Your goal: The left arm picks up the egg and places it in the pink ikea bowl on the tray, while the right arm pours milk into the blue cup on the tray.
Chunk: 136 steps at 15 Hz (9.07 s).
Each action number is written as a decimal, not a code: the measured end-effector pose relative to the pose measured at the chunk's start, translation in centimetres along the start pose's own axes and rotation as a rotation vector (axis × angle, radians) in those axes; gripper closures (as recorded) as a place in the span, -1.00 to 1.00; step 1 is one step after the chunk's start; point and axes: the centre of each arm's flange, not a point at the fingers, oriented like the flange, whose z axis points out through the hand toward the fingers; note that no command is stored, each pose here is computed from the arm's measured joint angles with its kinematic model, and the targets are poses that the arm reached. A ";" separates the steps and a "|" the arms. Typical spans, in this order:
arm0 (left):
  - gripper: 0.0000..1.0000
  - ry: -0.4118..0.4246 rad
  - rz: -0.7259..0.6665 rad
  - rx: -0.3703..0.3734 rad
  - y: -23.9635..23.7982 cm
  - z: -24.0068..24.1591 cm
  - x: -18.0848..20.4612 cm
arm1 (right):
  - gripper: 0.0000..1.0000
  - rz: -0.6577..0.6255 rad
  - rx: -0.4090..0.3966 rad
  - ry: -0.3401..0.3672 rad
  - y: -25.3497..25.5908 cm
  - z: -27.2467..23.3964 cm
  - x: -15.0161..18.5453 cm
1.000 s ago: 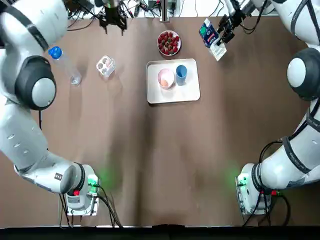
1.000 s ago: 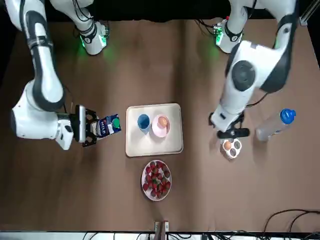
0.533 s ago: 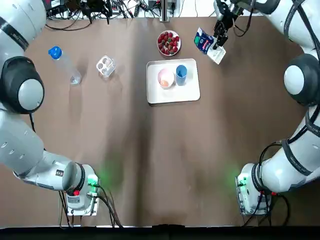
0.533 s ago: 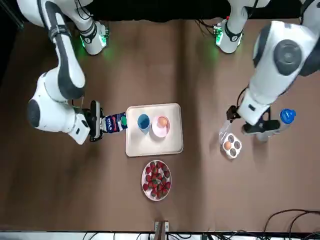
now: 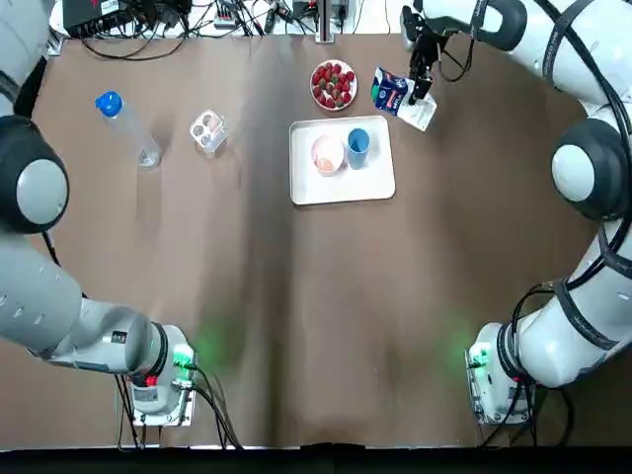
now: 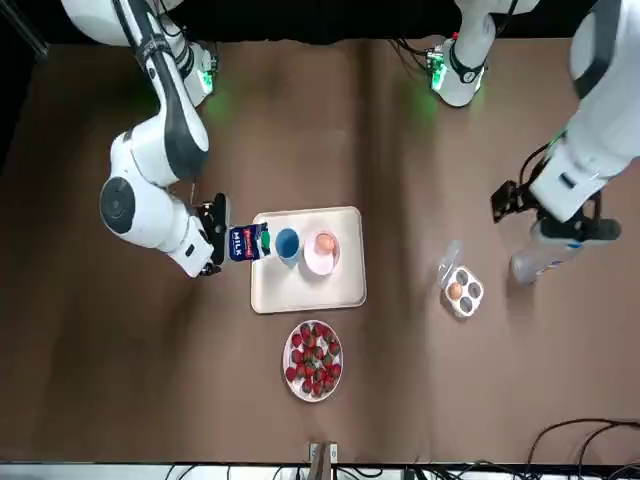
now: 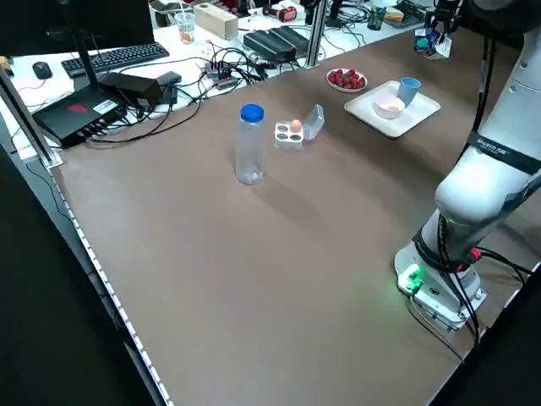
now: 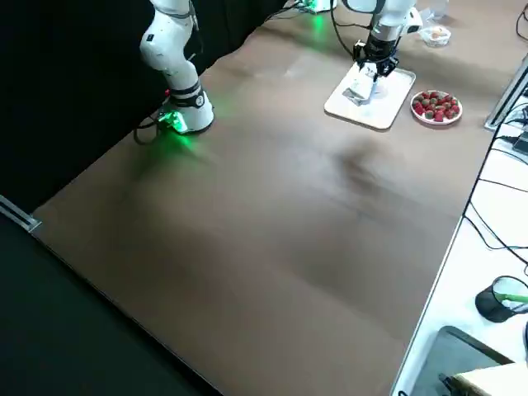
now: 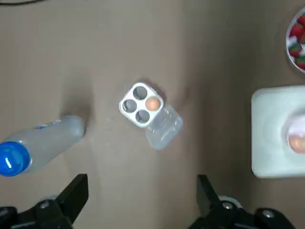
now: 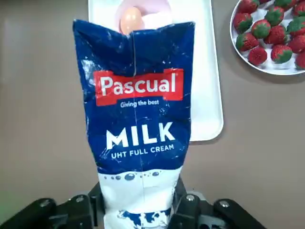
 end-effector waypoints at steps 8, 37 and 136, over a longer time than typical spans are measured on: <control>-1.00 -0.023 0.048 -0.022 -3.4 -1.6 -1.3 | -0.05 0.020 -0.052 -0.112 -0.9 0.7 2.6; -1.00 -0.072 0.073 -0.021 -3.2 -0.9 -1.8 | 0.03 -0.031 -0.190 -0.389 -4.2 1.2 9.0; -1.00 -0.059 0.089 -0.021 -3.5 -1.6 -2.6 | -1.00 0.160 -0.089 1.170 1.9 18.2 -47.4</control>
